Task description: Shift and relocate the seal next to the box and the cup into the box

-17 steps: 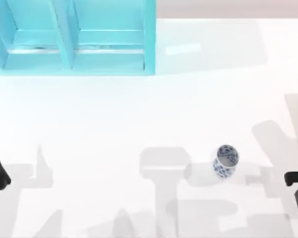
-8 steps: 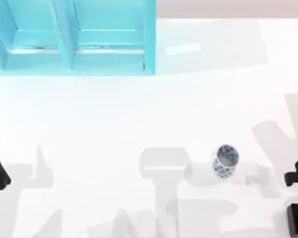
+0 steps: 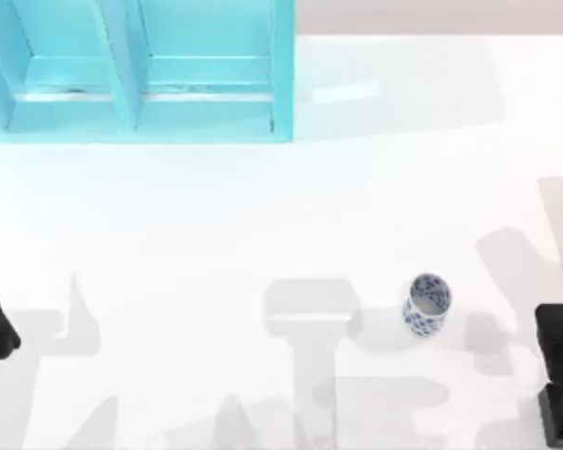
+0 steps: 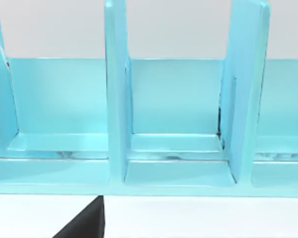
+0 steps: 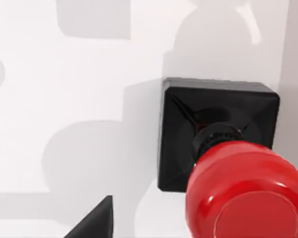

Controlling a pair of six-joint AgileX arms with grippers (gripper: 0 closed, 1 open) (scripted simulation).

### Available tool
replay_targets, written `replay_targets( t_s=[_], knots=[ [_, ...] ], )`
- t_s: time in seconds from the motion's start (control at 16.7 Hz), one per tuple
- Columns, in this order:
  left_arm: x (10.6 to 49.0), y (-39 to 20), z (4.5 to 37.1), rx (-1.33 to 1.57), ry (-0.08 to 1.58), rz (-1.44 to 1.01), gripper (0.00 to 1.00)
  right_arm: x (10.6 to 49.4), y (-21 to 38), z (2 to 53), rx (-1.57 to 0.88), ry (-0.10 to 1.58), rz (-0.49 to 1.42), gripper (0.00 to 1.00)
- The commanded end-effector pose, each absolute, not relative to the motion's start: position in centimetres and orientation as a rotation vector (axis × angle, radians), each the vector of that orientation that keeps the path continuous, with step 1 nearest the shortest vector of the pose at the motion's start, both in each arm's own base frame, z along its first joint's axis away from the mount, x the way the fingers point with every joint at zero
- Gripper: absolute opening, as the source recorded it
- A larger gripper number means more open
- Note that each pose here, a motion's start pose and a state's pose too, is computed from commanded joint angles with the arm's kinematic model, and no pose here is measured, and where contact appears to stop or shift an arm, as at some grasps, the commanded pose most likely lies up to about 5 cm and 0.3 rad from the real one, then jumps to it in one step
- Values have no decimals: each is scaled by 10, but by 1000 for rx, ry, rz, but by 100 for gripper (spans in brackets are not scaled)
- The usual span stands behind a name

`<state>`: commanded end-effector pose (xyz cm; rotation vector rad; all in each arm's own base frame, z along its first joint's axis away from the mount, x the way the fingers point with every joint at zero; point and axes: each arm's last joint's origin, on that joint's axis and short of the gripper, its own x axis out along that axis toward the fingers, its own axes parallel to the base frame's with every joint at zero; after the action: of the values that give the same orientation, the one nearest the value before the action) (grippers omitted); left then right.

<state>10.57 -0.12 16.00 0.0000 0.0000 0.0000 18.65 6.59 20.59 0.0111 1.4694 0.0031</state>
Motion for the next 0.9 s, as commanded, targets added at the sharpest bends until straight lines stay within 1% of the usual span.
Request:
replay_targets(
  t_s=[0.24,0.36,0.78,0.9],
  knots=[
    [106,-1,160,0,0,0,100,187,66,207,11,1469,4,100],
    [106,-1,160,0,0,0,100,188,67,215,9,1471,6,100],
    [106,-1,160,0,0,0,100,189,67,291,12,1471,3,100],
    [106,-1,160,0,0,0,100,187,66,304,11,1469,3,100]
  ],
)
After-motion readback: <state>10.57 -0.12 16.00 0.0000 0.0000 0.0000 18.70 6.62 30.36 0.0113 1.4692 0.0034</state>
